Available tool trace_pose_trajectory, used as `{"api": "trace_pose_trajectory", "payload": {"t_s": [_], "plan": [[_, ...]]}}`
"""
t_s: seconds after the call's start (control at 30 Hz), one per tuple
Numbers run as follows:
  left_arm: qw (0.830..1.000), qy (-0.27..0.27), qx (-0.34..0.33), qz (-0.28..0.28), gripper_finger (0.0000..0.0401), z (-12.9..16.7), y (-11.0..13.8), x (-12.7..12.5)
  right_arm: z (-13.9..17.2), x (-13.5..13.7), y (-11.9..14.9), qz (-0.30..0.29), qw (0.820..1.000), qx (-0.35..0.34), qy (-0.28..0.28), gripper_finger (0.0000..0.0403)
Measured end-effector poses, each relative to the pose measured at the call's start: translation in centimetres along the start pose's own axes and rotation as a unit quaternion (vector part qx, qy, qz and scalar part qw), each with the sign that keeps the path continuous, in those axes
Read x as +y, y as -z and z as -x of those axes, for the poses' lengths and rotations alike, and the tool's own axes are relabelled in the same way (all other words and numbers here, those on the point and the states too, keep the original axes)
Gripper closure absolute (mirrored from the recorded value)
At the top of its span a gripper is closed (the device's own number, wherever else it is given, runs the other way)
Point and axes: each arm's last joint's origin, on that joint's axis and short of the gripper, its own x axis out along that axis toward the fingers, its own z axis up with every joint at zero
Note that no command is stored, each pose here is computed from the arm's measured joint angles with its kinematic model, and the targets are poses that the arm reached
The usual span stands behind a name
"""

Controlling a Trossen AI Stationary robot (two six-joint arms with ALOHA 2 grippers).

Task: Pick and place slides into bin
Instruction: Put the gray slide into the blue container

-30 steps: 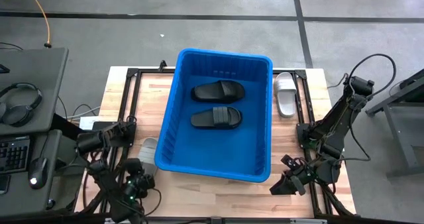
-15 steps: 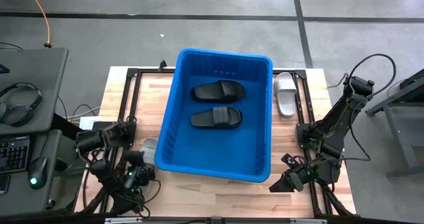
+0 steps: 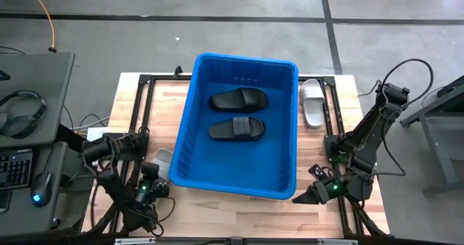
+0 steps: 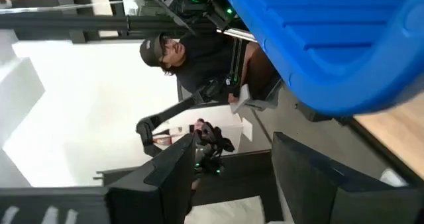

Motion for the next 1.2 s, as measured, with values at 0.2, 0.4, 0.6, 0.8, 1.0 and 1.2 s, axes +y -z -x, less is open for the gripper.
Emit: {"api": "trace_pose_trajectory", "payload": {"t_s": [0.2,0.4,0.6,0.8,1.0,1.2], "plan": [[0.997,0.033,-0.009,0.066,0.0393,1.6,-0.7,0.1,0.0,0.0,0.0,-0.009,1.000,-0.003,0.000,0.0210],[0.985,0.121,-0.029,0.120,0.0397,6.0,-2.3,1.1,0.0,-0.1,0.0,0.009,1.000,-0.001,0.002,0.0210],[0.957,0.245,-0.049,0.150,0.0398,11.6,-3.4,3.5,0.0,-0.5,-0.1,0.054,0.998,-0.005,0.020,0.0210],[0.895,0.387,-0.098,0.198,0.0399,18.1,-3.7,8.5,0.0,-0.7,-0.2,0.062,0.998,-0.007,0.029,0.0210],[0.801,0.466,-0.221,0.304,0.0400,23.1,-2.4,15.5,0.0,-0.5,-0.1,0.056,0.998,-0.002,0.023,0.0210],[0.732,0.425,-0.373,0.380,0.0401,23.7,-1.5,19.8,0.0,0.4,0.1,0.019,1.000,0.002,-0.017,0.0210]]}}
